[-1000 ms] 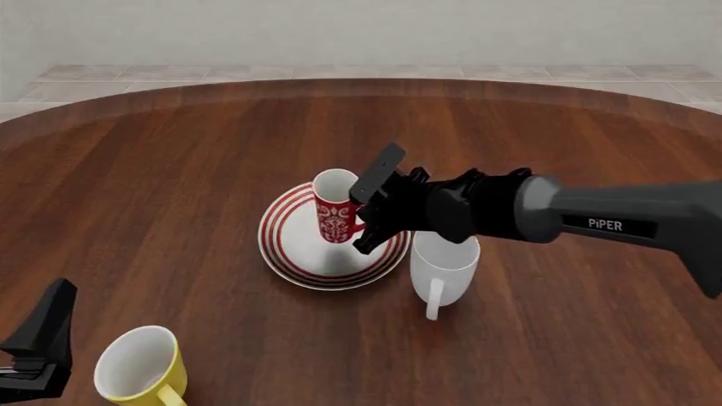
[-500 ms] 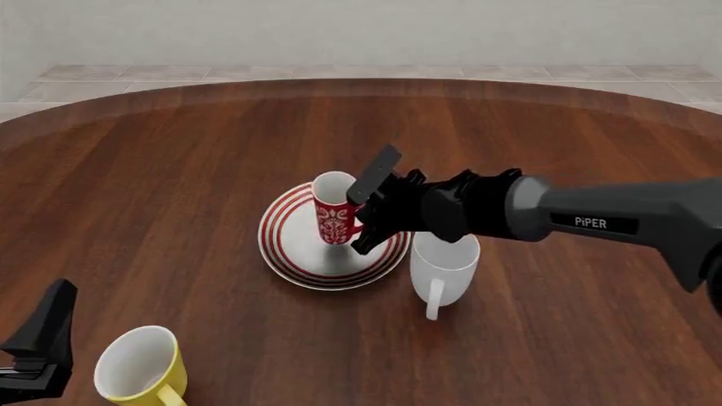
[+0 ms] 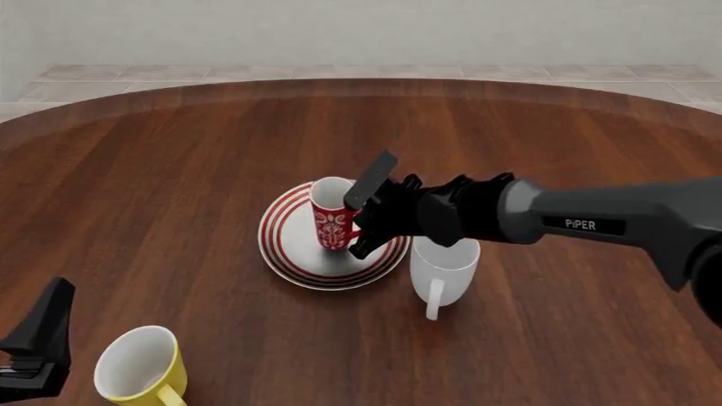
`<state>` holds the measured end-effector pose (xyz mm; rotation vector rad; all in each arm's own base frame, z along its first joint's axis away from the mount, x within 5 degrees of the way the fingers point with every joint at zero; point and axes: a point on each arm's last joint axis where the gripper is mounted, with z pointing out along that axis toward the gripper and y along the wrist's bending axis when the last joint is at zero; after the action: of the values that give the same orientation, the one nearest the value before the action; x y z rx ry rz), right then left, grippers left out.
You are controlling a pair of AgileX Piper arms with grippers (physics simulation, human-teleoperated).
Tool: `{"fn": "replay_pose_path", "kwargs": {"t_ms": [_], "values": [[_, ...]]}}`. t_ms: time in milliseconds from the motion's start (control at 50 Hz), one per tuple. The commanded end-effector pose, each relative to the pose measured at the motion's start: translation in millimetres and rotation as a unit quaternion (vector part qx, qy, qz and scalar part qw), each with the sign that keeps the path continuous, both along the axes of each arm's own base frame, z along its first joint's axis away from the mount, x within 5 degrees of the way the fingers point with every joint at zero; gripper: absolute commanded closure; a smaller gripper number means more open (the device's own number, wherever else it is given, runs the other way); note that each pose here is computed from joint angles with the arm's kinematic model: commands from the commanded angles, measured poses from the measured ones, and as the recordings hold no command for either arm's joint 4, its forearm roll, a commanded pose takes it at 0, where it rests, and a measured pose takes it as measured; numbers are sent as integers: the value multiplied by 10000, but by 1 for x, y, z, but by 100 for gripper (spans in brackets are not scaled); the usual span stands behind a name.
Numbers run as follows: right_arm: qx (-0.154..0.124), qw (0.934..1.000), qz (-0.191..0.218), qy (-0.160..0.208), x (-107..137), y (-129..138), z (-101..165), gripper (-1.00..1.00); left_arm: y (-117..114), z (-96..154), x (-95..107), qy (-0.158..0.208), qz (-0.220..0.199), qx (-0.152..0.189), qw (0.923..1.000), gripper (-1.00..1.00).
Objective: Pick up the red mug and put it on the plate
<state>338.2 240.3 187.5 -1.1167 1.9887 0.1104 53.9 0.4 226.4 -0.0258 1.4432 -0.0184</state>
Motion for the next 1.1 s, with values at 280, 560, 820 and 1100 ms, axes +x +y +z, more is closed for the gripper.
{"fn": "replay_pose_path", "kwargs": {"t_ms": [280,560,820,1100], "values": [[45,9999,-26,86,1,5,-8,100,0,-2,1,9,-7,-23,10000,-100],[27,9999,-7,107,1,7,-10,100,0,0,0,10,-9,-34,10000,-100],[12,9999,13,106,0,8,-11,100,0,1,0,2,-4,-44,10000,-100],[50,9999,-41,101,2,6,-8,100,0,0,0,-1,1,-50,10000,-100]]}}
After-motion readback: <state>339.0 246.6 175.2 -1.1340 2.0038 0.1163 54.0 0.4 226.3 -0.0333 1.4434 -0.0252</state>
